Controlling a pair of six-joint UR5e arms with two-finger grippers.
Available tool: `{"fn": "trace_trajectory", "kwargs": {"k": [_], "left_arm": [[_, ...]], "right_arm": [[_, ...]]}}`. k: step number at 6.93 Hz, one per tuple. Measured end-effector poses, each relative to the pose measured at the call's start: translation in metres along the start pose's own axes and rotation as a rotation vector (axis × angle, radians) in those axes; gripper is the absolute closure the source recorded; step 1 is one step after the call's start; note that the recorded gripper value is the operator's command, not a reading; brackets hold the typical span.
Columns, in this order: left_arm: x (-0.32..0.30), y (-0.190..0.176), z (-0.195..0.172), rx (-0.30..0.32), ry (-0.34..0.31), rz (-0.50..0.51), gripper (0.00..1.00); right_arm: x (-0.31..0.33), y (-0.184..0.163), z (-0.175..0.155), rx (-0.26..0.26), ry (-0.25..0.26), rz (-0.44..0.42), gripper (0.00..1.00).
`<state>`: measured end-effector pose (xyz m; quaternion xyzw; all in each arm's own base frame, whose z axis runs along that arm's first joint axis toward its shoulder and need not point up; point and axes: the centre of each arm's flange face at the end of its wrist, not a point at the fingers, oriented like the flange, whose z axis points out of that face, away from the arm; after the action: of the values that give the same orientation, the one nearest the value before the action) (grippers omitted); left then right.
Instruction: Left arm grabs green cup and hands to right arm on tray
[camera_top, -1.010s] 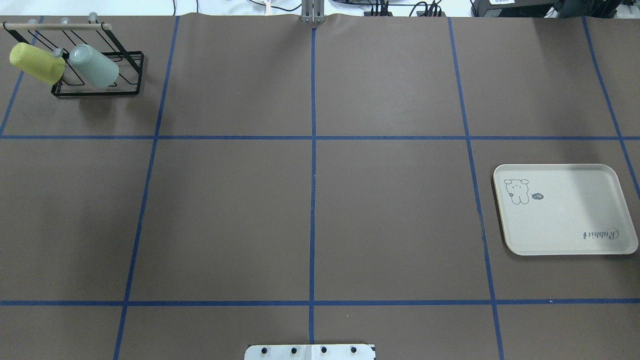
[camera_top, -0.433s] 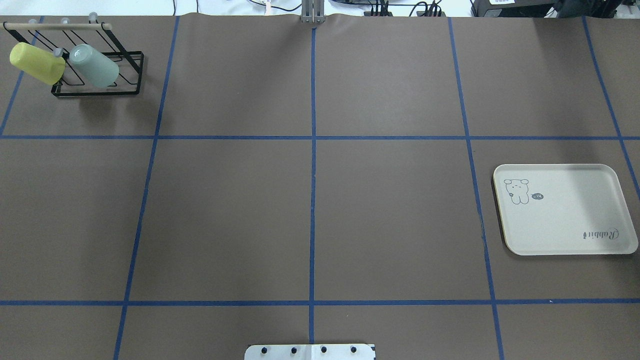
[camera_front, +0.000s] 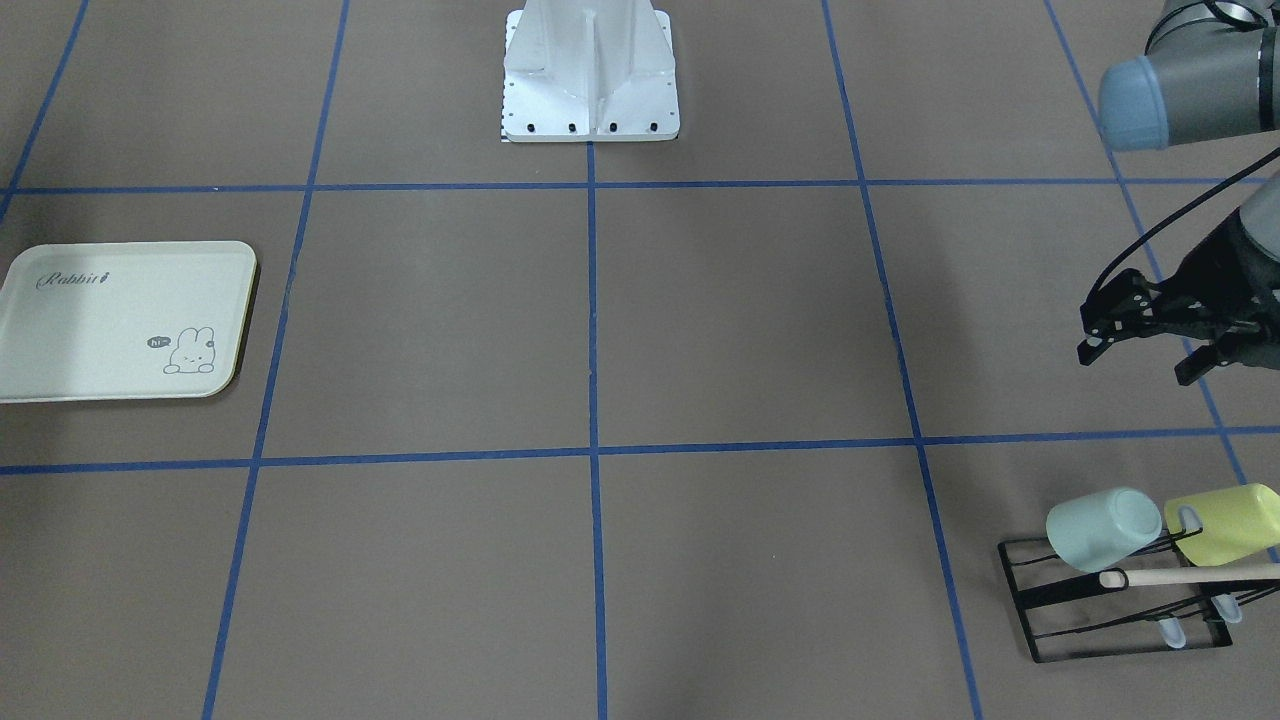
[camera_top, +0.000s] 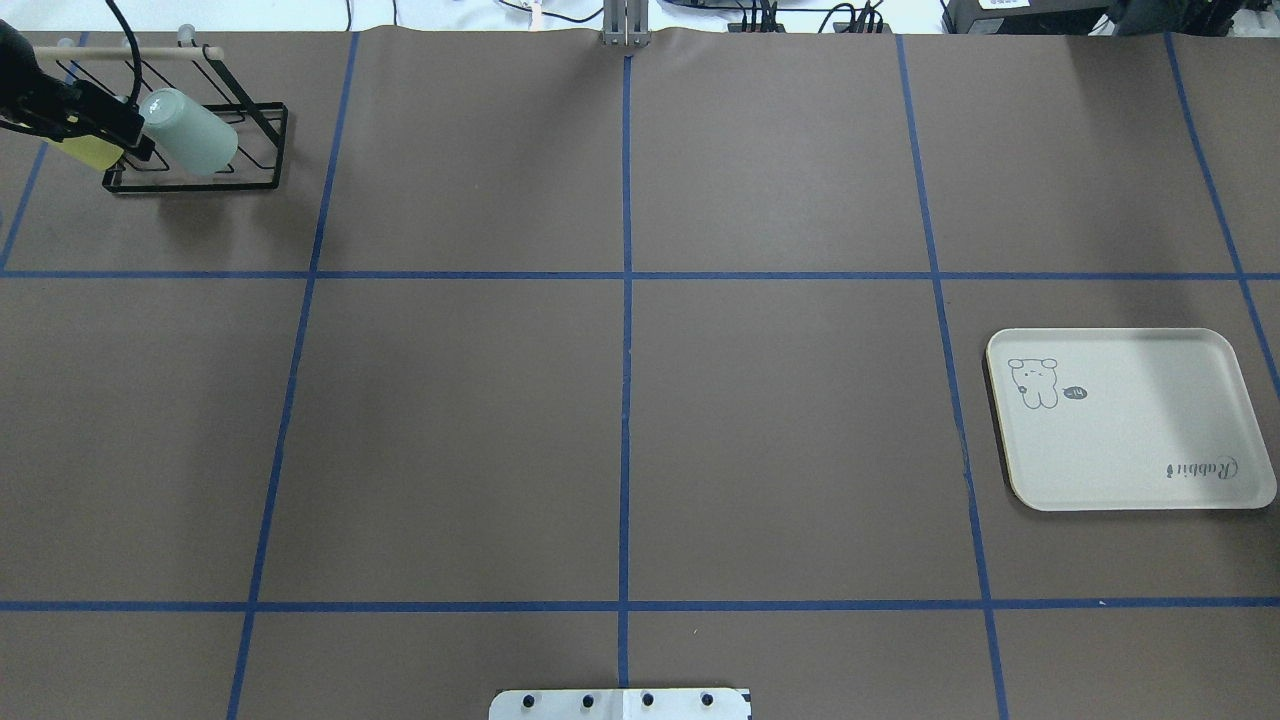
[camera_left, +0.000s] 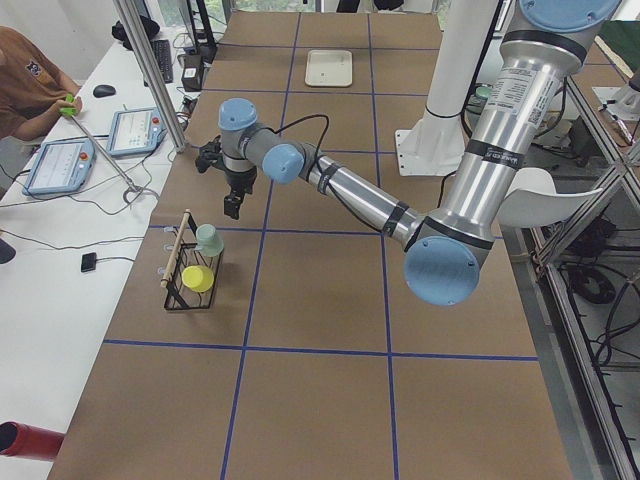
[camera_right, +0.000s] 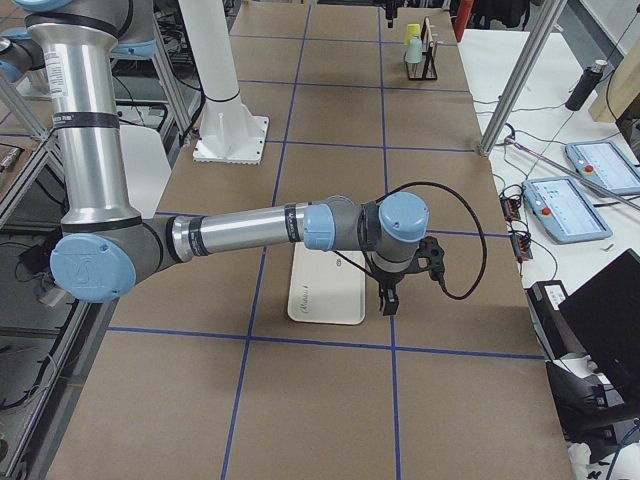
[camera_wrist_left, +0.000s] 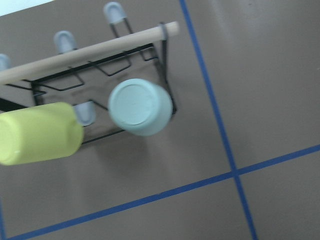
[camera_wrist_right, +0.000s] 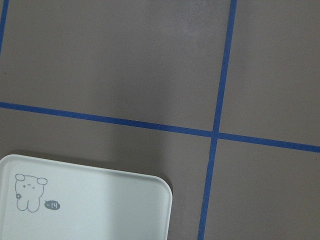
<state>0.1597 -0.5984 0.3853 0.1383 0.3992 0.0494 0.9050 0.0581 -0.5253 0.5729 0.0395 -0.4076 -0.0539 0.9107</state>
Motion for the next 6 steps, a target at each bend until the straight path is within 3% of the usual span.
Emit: {"fn": "trace_trajectory", "kwargs": {"k": [2, 4, 6], "left_arm": [[0.007, -0.004, 0.026, 0.116, -0.003, -0.180, 0.00], [-0.004, -0.008, 0.047, 0.239, -0.033, -0.271, 0.00], [-0.017, -0.008, 0.058, 0.319, -0.094, -0.340, 0.00]], "right_arm": [[0.000, 0.000, 0.001, -0.002, 0.001, 0.000, 0.00], [0.000, 0.000, 0.001, -0.003, -0.001, 0.002, 0.00], [0.000, 0.000, 0.002, -0.004, -0.003, 0.008, 0.00]]}}
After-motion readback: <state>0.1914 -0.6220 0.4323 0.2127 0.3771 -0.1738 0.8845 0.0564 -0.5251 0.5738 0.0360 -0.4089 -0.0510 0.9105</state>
